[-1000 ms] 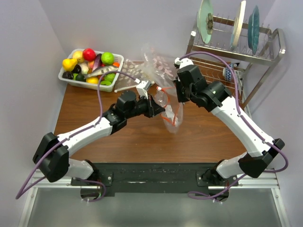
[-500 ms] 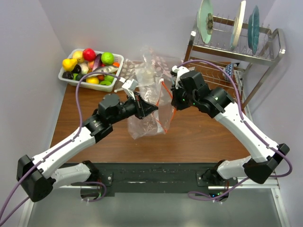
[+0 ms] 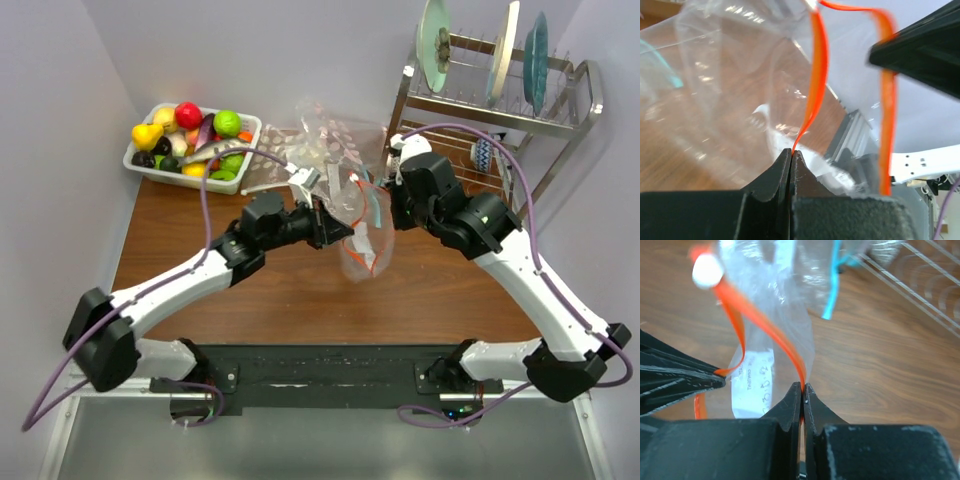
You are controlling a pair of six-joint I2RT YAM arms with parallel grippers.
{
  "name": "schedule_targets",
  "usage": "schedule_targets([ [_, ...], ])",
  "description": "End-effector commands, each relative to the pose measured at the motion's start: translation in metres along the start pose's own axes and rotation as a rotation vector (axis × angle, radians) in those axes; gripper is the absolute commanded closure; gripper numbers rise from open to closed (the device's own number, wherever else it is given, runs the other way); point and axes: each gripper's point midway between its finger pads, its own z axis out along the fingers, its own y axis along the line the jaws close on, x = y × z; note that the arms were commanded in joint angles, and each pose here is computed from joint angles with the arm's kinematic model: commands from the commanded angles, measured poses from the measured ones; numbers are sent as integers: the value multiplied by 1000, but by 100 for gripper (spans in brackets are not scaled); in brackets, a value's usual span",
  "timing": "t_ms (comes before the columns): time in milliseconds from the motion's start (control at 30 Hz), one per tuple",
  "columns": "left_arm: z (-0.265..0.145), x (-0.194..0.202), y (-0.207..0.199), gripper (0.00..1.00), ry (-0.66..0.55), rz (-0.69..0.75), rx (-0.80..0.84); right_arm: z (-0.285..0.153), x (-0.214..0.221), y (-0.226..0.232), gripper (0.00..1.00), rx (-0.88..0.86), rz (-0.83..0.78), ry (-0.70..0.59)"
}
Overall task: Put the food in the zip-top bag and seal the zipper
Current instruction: Open the zipper of the food storage bag.
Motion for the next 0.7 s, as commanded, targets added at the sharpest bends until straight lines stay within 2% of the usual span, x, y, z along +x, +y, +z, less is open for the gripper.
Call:
schedule_targets([
  [0,18,-13,-15,100,-24,34,83,11,2,-32,100,205,-44,13],
  [167,23,2,32,100,-1,12,-38,53,15,-3,100,136,-61,91],
  [367,-9,11,89,100,-30,-73,-113,97,20,35,100,23,-31,114],
  [500,-23,19,116,100,-29,-47,-214,117,23,63,100,-85,-3,119],
  [667,-37,28,145,100,-29,-14,-358,129,28,75,100,-128,40,97],
])
